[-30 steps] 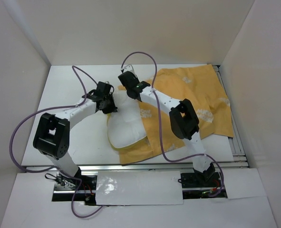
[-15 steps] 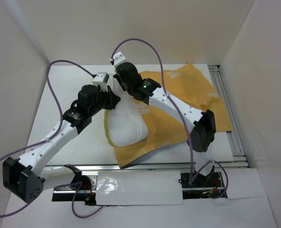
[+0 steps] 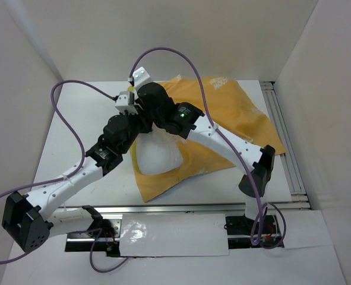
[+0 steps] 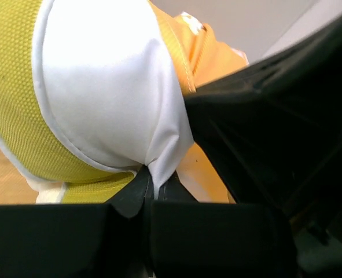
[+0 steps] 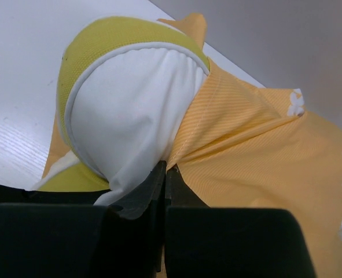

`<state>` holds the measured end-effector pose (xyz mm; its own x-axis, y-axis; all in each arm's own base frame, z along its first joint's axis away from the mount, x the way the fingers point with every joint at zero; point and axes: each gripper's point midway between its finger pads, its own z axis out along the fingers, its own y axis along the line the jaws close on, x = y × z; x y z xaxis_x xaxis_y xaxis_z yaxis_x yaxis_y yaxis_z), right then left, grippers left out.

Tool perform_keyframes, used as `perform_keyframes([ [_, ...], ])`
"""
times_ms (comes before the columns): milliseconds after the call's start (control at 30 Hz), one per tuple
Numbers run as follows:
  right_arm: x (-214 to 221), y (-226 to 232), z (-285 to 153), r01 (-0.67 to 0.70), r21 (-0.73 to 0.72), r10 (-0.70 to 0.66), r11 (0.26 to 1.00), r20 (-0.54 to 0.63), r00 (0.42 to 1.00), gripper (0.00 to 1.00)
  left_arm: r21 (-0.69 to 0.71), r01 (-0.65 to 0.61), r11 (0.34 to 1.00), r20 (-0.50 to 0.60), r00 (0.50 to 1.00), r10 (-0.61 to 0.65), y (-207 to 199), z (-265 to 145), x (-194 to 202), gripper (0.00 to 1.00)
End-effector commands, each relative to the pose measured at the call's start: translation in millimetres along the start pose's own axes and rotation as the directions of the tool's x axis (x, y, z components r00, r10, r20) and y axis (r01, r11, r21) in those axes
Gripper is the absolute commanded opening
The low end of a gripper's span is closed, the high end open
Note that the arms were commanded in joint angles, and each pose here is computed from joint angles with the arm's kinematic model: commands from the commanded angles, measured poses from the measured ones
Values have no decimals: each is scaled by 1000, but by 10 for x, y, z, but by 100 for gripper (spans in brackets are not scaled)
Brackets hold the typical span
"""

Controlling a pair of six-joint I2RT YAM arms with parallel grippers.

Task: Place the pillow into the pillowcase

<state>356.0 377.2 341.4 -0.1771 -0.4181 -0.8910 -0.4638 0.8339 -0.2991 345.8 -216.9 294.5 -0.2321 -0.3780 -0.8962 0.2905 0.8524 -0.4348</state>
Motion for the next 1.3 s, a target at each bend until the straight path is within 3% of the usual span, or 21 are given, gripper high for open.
perform_keyframes([
  [0, -823, 696, -554, -114, -297, 182, 948, 215, 959, 0, 69, 47, 997, 57, 997, -51, -263, 195, 69, 0],
  [133, -799, 653, -483, -127, -251, 184, 959, 217, 959, 0, 12, 86, 996, 22, 996, -86, -172, 253, 268, 0],
  [167, -744, 612, -447, -131, -217, 177, 967, 207, 962, 0, -14, 107, 994, 15, 994, -107, -129, 251, 298, 4],
  [267, -510, 495, -194, -163, -167, 189, 972, 156, 970, 0, -138, 91, 986, -54, 994, -100, 128, 173, 510, 29],
  [300, -443, 466, -134, -171, -164, 194, 972, 139, 971, 0, -157, 83, 984, -62, 994, -93, 168, 136, 518, 45],
  [400, -183, 380, 159, -211, -152, 223, 966, 68, 972, 0, -270, 8, 963, -125, 991, -43, 415, -14, 610, 71],
  [433, -101, 383, 261, -220, -149, 229, 964, 47, 972, 0, -313, -34, 949, -175, 984, -22, 521, -88, 696, 88],
  [467, -19, 337, 330, -230, -155, 236, 961, 26, 971, 2, -342, -51, 938, -179, 984, -12, 590, -150, 682, 99],
  [700, 644, 569, 697, -271, -251, 246, 929, -128, 961, 6, -472, -100, 876, -293, 955, -49, 1033, -599, 945, 100],
  [800, 873, 681, 846, -269, -268, 228, 925, -175, 958, 6, -445, -70, 893, -310, 947, -81, 1068, -794, 1053, 100],
  [900, 944, 764, 897, -268, -288, 216, 919, -199, 956, 12, -420, -32, 907, -317, 941, -114, 1095, -989, 1170, 100],
  [1067, 1185, 884, 975, -271, -320, 188, 908, -267, 945, 10, -438, -9, 899, -333, 931, -153, 1243, -1241, 1318, 100],
  [1200, 1271, 933, 987, -273, -333, 184, 902, -276, 943, 8, -343, 69, 937, -395, 895, -210, 1095, -1225, 1651, 100],
  [1267, 1332, 932, 965, -272, -332, 178, 903, -288, 941, 17, -287, 104, 952, -428, 875, -224, 1007, -1164, 1822, 100],
])
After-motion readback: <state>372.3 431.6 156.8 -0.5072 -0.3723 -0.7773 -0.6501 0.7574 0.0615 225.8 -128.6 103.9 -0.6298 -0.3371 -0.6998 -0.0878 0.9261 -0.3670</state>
